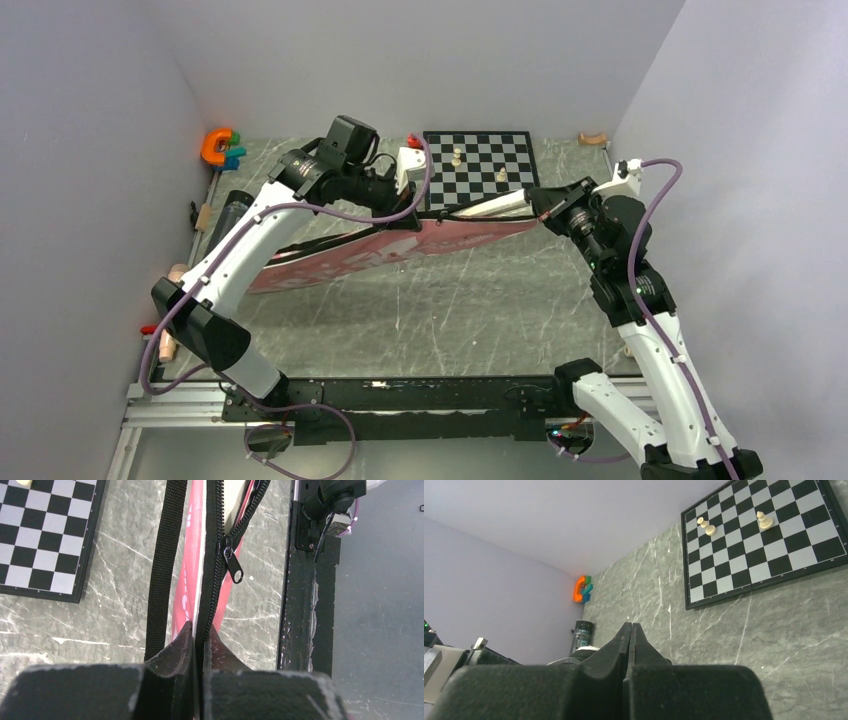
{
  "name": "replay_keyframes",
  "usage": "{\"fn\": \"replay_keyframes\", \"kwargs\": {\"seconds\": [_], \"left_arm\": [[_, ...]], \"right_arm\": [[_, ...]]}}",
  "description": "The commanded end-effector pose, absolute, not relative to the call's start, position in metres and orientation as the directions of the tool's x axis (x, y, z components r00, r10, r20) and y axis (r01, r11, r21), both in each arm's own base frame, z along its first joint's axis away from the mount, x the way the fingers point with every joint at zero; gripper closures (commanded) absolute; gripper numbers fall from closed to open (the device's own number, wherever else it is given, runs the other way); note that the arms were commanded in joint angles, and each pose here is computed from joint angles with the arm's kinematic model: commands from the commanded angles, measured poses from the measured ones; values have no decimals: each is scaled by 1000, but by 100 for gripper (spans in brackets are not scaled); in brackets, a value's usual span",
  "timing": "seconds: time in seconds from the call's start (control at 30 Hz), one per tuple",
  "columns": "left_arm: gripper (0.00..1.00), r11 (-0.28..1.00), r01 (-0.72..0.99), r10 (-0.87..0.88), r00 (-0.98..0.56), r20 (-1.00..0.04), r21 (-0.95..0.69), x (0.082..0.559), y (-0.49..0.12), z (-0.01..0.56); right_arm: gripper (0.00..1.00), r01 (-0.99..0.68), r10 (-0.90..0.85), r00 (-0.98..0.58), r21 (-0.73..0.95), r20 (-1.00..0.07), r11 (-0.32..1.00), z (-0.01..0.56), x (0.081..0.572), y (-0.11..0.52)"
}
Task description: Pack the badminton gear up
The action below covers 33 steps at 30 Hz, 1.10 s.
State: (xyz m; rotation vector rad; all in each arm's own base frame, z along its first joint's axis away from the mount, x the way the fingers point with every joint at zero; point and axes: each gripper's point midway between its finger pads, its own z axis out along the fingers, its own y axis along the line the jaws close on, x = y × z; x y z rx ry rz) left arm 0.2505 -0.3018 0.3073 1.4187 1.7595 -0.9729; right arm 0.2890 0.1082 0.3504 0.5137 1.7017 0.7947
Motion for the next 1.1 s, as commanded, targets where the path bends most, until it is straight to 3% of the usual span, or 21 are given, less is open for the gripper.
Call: {"fn": "replay_keyframes", "kwargs": {"seconds": [0.0,0.13,0.4,0.5,0.57,0.73,1.07], "left_arm": [[100,21,999,319,-32,-947,-26,246,-326,363],[100,23,999,321,-32,-947,-26,245,-325,362],[100,26,999,328,-31,-944,-24,242,-322,359],[100,29,999,329,-33,-944,-25,242,-321,359],[100,29,999,329,-36,-943,-28,242,-322,358],[100,33,999,329,-39,-943,-29,242,-322,359],[100,31,999,328,-32,-944,-23,240,-320,359]], "right_arm": [[100,-94,639,-448,744,-625,662,317,279,143],[99,-44,601,-437,683,-669,729,314,278,129],[67,77,470,-302,470,-829,879,347,267,71],[63,94,456,-252,447,-854,889,367,261,59],[66,48,477,-225,479,-850,876,384,257,64],[98,-84,535,-234,565,-811,820,403,258,90],[100,-138,558,-341,628,-756,766,381,270,120]]}}
